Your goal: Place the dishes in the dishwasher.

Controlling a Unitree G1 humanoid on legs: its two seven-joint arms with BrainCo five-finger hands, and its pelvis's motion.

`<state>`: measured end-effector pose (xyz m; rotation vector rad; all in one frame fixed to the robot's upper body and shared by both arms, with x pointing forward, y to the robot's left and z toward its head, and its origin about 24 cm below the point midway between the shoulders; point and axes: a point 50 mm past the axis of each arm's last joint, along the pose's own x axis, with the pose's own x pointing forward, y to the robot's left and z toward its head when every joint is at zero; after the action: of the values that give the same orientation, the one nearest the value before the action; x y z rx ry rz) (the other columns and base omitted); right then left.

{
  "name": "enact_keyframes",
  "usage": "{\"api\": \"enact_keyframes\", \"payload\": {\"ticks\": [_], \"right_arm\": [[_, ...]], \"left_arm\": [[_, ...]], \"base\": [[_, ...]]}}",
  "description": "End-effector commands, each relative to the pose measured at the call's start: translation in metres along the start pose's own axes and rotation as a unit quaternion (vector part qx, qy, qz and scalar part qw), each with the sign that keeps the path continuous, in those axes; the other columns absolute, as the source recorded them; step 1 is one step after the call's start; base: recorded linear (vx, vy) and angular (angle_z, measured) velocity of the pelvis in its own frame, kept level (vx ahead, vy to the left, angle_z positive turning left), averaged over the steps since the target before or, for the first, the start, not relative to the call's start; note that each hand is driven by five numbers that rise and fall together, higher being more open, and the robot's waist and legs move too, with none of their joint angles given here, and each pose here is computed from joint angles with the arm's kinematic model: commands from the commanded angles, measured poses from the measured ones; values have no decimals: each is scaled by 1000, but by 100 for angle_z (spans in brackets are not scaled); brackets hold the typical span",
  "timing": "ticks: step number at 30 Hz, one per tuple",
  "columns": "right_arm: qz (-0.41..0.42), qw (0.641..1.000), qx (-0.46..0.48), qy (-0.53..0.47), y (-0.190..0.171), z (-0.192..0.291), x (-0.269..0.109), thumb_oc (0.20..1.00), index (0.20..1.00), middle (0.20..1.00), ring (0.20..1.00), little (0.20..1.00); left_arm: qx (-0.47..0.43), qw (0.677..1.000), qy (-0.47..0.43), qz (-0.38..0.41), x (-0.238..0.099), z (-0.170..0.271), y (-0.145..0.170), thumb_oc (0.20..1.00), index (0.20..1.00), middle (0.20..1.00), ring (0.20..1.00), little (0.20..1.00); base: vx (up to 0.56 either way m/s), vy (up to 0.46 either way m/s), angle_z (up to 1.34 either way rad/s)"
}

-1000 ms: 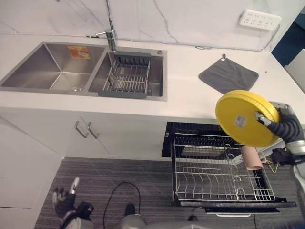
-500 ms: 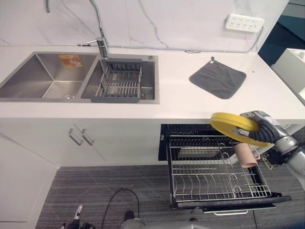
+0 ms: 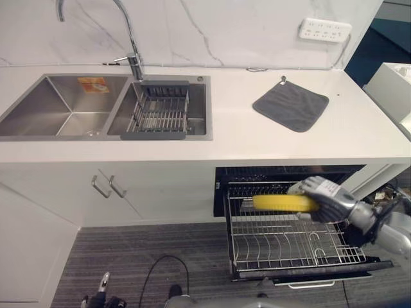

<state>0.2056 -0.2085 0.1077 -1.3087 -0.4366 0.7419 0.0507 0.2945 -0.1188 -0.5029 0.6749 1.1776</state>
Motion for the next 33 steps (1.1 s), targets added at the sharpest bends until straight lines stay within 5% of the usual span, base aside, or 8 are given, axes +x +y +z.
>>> {"api": "enact_keyframes", "payload": {"ticks": [1,12,18,33], "right_arm": [[-88,991,-99,-24,-21,-6,9,200,200,200,200,200],[-100,980,-159,70,32,-53,20,200,200,200,200,200],[-98,968,-185,138,17,-82,24,200,200,200,200,200],[-10,963,-212,167,5,-104,15,200,200,200,200,200]], "left_arm": [[-1,998,-63,-14,7,32,-17,1000,1000,1000,1000,1000],[67,986,-142,-49,6,70,-39,1000,1000,1000,1000,1000],[89,973,-196,-87,2,102,-61,1000,1000,1000,1000,1000],[73,971,-217,-74,1,118,-57,1000,1000,1000,1000,1000]], "base": [[0,0,0],[56,-58,11],[-58,-103,27],[18,-13,-1]]}}
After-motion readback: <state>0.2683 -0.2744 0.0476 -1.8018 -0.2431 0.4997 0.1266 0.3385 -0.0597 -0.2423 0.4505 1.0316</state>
